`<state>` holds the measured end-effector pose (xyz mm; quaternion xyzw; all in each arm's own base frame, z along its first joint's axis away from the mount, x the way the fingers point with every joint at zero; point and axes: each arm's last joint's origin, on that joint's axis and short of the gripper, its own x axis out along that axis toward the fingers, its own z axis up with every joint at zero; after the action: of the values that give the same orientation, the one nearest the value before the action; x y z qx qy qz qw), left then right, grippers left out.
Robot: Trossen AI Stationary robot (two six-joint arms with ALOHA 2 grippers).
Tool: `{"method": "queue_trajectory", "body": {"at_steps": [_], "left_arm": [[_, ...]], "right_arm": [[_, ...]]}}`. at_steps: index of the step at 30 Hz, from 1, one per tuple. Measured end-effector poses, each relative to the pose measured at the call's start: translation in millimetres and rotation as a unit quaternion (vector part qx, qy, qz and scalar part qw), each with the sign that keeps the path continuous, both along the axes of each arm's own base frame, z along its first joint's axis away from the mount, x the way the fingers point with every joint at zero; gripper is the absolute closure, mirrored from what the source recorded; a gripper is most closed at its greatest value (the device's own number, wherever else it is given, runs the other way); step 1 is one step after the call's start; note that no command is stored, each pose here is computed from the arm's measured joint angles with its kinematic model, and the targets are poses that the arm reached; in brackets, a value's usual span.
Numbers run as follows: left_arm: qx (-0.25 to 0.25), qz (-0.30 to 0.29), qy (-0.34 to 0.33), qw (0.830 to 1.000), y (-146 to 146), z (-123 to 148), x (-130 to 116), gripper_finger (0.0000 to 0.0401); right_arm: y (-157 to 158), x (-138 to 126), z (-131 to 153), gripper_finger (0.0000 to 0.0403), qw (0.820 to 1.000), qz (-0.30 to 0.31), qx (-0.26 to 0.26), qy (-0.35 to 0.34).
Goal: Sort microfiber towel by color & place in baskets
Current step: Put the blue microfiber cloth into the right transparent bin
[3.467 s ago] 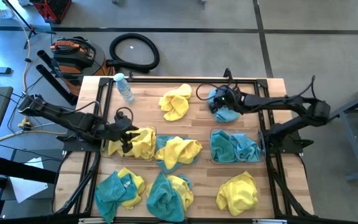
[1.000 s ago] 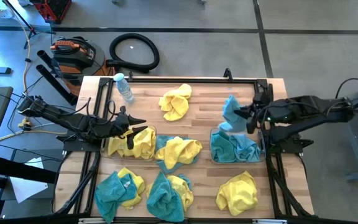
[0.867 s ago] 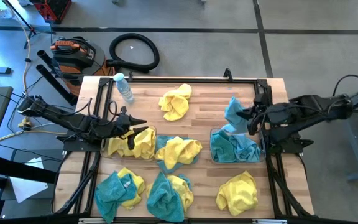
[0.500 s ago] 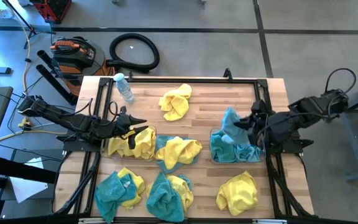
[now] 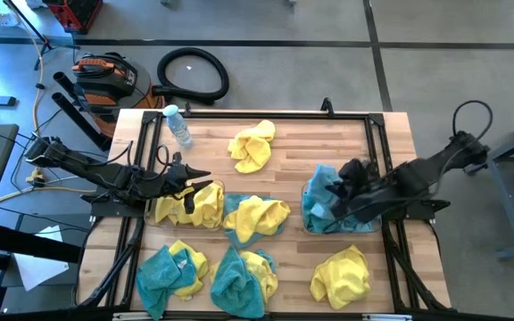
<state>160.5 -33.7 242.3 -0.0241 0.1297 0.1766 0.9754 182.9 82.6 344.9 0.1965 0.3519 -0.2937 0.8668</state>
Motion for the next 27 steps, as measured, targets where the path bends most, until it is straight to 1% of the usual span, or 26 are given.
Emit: {"method": "queue_trajectory", "body": {"at_steps": [2,5,8,12,17,22,27], "left_arm": [[0.000,0.000,0.000,1.000,0.0,0.0,0.0,0.0291],[0.000,0.000,0.000,1.000,0.0,0.0,0.0,0.0291],[0.000,0.000,0.000,1.000,0.0,-0.1,0.0,0.0291],[0.000,-0.002,0.001,1.000,-0.1,-0.1,0.0,0.0291],[-0.001,-0.002,0.000,1.000,-0.1,-0.1,0.1,0.0291],[-0.001,-0.002,0.000,1.000,-0.2,-0.1,0.0,0.0291],[-0.001,-0.002,0.000,1.000,-0.1,-0.1,0.0,0.0291]], "right_arm": [[2.5,3.7,-17.2,0.0402,0.999,-0.024,0.003,0.031],[8.1,6.2,-43.0,0.0402,0.998,-0.039,0.019,0.041],[13.8,8.4,-67.6,0.0402,0.998,-0.038,0.045,0.027],[17.7,10.2,-98.0,0.0402,0.998,-0.030,0.061,0.004],[12.9,7.5,-134.3,0.0402,0.996,-0.022,0.088,0.024],[4.9,2.4,-161.6,0.0402,0.994,-0.027,0.103,0.038],[-0.2,1.0,-178.5,0.0392,0.993,-0.024,0.111,0.025]]}}
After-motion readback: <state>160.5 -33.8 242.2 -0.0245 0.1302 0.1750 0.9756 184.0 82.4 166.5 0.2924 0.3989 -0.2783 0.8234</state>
